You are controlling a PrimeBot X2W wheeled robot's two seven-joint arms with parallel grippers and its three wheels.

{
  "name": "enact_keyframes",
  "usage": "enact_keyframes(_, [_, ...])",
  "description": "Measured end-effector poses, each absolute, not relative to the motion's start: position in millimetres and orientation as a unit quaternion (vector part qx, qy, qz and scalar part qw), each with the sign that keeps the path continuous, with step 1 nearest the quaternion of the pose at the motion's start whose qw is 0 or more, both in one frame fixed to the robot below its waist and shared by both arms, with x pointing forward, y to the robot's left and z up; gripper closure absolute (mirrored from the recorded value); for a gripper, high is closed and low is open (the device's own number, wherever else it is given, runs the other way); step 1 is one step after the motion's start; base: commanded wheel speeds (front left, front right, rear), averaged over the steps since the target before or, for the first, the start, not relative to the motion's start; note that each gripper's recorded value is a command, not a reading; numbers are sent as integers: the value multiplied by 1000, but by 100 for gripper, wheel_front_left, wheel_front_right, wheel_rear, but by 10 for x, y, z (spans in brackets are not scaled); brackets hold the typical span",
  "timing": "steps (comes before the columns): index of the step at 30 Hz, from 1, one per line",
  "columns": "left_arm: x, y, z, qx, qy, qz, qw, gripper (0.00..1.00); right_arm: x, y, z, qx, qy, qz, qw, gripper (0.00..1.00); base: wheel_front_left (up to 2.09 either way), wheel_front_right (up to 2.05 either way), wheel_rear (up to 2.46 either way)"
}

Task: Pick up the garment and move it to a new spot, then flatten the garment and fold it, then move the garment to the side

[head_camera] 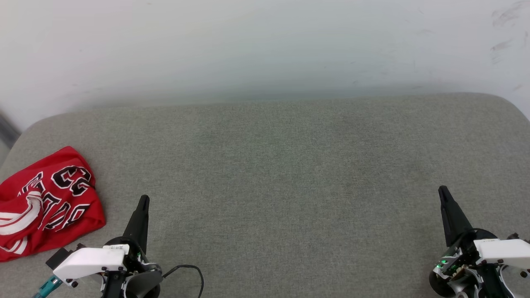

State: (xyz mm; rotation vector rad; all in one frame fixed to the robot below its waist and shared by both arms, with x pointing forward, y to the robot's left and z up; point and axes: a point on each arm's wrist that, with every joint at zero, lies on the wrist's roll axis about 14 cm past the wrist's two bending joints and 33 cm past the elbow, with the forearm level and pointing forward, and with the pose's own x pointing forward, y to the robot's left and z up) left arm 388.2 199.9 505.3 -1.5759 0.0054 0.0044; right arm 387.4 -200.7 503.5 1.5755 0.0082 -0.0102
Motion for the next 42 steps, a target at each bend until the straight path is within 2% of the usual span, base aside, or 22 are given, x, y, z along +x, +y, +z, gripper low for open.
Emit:
enact_keyframes(31, [3882,1998,5052,-709,3,2,705,100,3874,-2006,5035,709,4,-5,705,100,0,0,0])
enact_keyframes(32, [3882,1999,5052,-709,2,2,705,0,3874,-2006,5035,709,4,-5,705,0,0,0,0])
enact_keyframes(37, [3780,1981,4828,-711,26,26,702,0,3767,-2011,4812,710,25,-30,703,0,0,0,0])
enact_keyframes(42, [3789,1910,4881,-709,23,17,705,0,3760,-1997,4830,707,20,-31,706,0,0,0,0])
